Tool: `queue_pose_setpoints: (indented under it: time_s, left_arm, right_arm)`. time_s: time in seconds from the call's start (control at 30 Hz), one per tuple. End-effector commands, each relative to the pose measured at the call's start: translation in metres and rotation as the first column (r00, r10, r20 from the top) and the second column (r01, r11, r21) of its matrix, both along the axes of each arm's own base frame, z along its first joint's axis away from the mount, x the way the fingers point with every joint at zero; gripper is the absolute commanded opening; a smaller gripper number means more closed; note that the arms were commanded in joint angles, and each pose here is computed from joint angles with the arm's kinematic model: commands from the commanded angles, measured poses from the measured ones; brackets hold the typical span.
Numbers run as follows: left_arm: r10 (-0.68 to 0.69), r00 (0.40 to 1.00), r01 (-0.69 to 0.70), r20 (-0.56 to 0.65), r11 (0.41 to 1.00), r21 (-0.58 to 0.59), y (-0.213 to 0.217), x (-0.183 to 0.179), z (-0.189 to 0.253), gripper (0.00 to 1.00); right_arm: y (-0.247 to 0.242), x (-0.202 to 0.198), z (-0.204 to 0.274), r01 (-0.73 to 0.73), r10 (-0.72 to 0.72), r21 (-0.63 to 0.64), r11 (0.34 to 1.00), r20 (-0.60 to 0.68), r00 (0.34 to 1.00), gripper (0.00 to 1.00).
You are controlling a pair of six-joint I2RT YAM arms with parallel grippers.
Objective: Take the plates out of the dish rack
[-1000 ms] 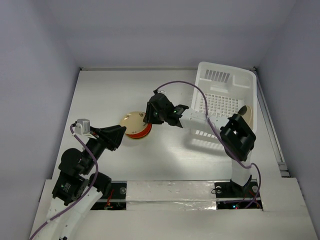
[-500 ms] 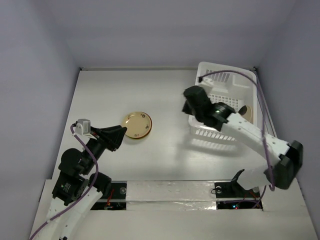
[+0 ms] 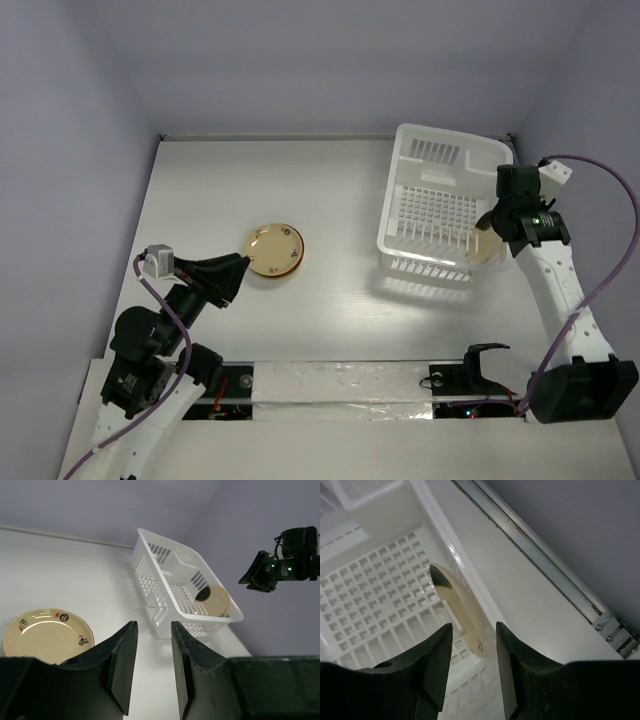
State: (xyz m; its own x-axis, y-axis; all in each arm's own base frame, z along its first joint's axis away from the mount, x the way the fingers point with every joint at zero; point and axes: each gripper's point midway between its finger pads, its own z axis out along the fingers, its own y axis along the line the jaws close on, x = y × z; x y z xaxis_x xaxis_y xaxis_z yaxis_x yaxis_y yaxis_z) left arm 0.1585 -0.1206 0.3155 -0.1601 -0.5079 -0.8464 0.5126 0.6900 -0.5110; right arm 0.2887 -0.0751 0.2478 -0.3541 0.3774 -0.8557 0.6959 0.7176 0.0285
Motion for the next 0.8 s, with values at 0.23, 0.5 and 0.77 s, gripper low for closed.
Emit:
queue_pose_setpoints:
  time_s: [0.23,0.5,0.77]
  left_arm:
    - [-0.024,0.997,0.027,0.075,0.999,-0.038,0.000,-0.010,0.022,0.30]
    - [-0.021,0.996,0.024,0.081,0.999,-0.040,0.001,-0.010,0.023,0.31]
    - [-0.029,0.996,0.032,0.080,0.999,-0.040,0.000,-0.011,0.022,0.31]
  right_arm:
    - [-0.004,0.021,-0.034,-0.121,0.117,-0.001,0.993,-0.252,0.961,0.33]
    - [-0.009,0.028,-0.056,-0.107,0.101,0.002,0.994,-0.326,0.940,0.35]
    - [-0.020,0.028,-0.062,-0.061,0.038,-0.050,0.997,-0.373,0.927,0.33]
